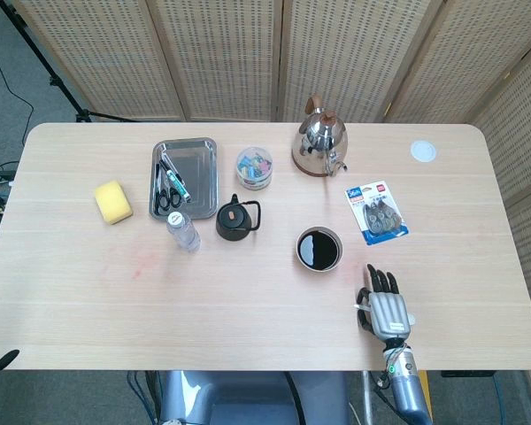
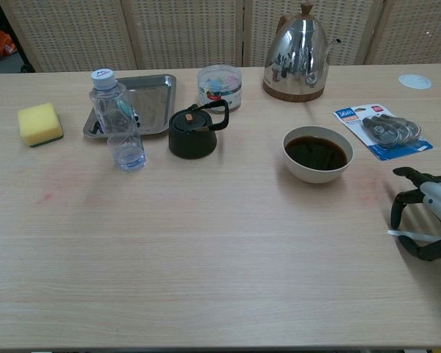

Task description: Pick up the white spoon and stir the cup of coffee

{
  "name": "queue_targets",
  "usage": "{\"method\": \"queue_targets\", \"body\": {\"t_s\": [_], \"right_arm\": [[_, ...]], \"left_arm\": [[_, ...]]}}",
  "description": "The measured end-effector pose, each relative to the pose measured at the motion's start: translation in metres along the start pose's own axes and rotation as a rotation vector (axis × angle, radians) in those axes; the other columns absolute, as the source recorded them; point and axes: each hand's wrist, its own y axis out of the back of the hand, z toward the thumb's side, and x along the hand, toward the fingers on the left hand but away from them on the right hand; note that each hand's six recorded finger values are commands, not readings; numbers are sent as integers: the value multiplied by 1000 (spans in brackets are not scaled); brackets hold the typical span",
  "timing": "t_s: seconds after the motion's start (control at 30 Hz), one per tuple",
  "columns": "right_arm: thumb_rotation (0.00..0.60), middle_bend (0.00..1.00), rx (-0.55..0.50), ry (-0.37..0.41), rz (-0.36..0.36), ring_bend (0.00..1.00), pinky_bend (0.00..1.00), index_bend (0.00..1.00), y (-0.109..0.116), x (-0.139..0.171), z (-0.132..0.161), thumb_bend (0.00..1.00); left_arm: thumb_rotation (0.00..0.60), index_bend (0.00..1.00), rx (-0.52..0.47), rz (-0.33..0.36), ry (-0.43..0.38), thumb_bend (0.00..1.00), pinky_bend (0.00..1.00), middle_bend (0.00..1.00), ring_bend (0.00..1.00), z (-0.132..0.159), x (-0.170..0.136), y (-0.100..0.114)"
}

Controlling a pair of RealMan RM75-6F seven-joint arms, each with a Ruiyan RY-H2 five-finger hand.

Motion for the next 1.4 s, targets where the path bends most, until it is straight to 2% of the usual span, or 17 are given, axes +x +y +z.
{"method": "queue_targets", "body": {"t_s": [0.63,0.93,1.23,1.4], "right_arm": [[600,0,16,-11,27,0,0,503,-5,0,-3,460],[600,0,-36,22,-3,0,0,552,8,3,3,466],[600,0,-173,93,-66,0,0,566,46,11,16,466],[600,0,-256,160,-122,0,0,572,87,10,24,466]], "left_arm": [[600,0,2,1,-1,0,0,0,0,1,0,0],[600,0,2,1,-1,0,0,0,0,0,0,0],[600,0,3,-1,-2,0,0,0,0,1,0,-1],[600,0,6,-5,-3,0,0,0,0,2,0,-2]]}}
